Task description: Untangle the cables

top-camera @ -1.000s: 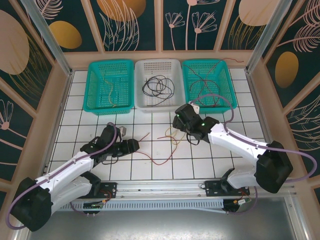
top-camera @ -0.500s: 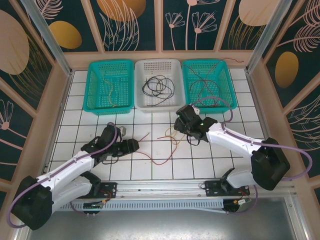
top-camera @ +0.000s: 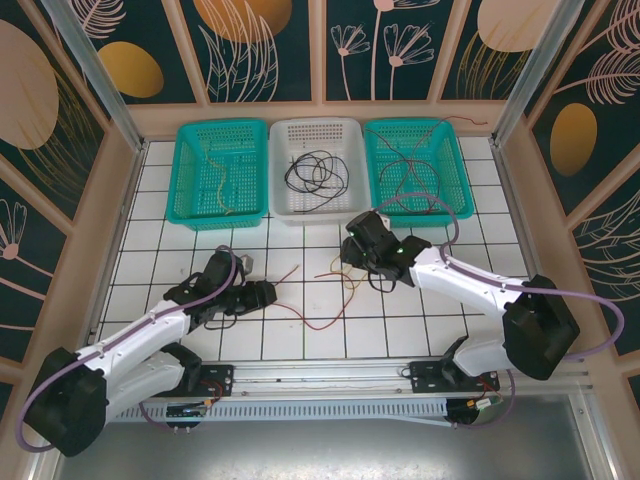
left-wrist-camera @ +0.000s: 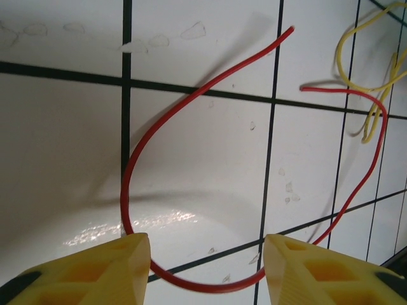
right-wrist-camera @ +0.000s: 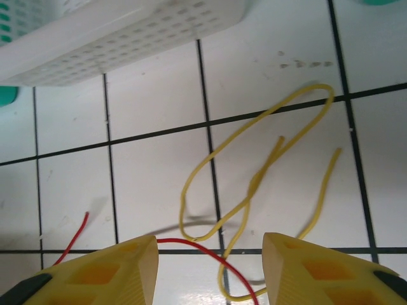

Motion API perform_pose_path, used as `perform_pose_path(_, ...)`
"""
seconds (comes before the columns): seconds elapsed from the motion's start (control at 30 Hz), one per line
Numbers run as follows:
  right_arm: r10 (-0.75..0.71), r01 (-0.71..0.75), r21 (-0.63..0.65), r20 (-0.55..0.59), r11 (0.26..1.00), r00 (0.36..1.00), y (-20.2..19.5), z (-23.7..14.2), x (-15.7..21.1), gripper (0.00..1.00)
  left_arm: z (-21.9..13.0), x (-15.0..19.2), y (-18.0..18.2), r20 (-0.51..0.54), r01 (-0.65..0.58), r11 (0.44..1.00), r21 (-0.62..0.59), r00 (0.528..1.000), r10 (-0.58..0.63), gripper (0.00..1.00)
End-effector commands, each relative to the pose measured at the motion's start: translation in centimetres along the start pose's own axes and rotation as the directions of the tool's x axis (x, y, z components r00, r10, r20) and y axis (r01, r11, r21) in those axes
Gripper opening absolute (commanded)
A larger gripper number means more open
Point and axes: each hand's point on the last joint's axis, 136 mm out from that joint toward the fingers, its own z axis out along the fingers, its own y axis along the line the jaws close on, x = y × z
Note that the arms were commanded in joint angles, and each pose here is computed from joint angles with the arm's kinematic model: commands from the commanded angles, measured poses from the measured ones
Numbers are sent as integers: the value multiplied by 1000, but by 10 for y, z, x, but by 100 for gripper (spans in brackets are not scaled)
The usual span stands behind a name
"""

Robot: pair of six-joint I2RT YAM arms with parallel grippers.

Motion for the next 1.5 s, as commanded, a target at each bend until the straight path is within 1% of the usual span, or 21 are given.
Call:
perform_pose_path(0.0,-43,43,-1,24,999,999,12,-4,-7,47,-4,17,2,-53,17,1000,17,998,-17,55)
perform_pose_path(0.1,-38,38,-5,26,999,999,13,-3,-7,47,-4,16,0,-46,39,999,29,998,-37,61)
perform_pose_path(0.17,-33,33,-15,26,999,999,16,-2,-8,47,0,17,-3,-56,57,997,58,997,-54,62)
perform_pose_path(0.3,-36,36,-18,23,999,999,19,-3,-8,47,7,13,-6,-75,31,998,46,997,-27,63)
perform_pose_path(0.4,-40,40,-9,29,999,999,17,-8,-10,47,9,11,-14,-92,3,998,65,996,3,63)
perform_pose_path(0.43,-41,41,-7,31,999,999,16,-9,-10,47,10,9,-17,-93,-2,997,73,996,8,61)
perform_pose_path(0.53,-35,35,-4,44,999,998,14,-13,-13,47,10,-2,-28,-67,-21,995,100,997,28,49)
perform_pose_path(0.6,-30,30,-7,50,1000,998,14,-15,-14,47,10,-10,-41,-46,-48,989,140,997,54,35)
perform_pose_path(0.67,-27,27,-9,57,1000,998,15,-18,-16,47,7,-21,-51,-12,-71,987,145,997,74,16)
perform_pose_path(0.73,-28,28,-7,63,1000,998,16,-21,-19,47,1,-33,-62,26,-105,983,149,994,102,2)
perform_pose_path(0.77,-27,28,-7,68,1000,997,17,-23,-21,47,-5,-41,-69,58,-130,980,153,991,123,0)
perform_pose_path(0.83,-28,30,-14,83,999,996,19,-29,-25,47,-20,-55,-86,132,-182,969,169,978,161,0)
perform_pose_path(0.97,-5,16,-87,132,996,991,33,-52,-41,47,-66,-82,-131,304,-316,920,233,922,240,0)
perform_pose_path(1.1,36,10,-231,194,973,980,61,-89,-63,47,-116,-103,-176,459,-452,852,266,836,300,0)
perform_pose_path(1.17,56,13,-309,215,951,975,75,-108,-71,50,-133,-111,-191,517,-501,824,265,795,317,0)
perform_pose_path(1.27,83,25,-424,235,905,968,98,-134,-82,55,-156,-118,-211,597,-559,780,282,738,313,0)
perform_pose_path(1.37,120,26,-524,243,851,962,119,-159,-88,59,-176,-122,-224,678,-604,736,306,681,277,0)
perform_pose_path(1.4,138,26,-569,244,822,960,128,-167,-89,60,-182,-124,-226,703,-611,727,312,663,256,0)
perform_pose_path(1.47,161,34,-653,237,757,958,147,-182,-89,61,-190,-126,-228,738,-612,717,333,643,206,0)
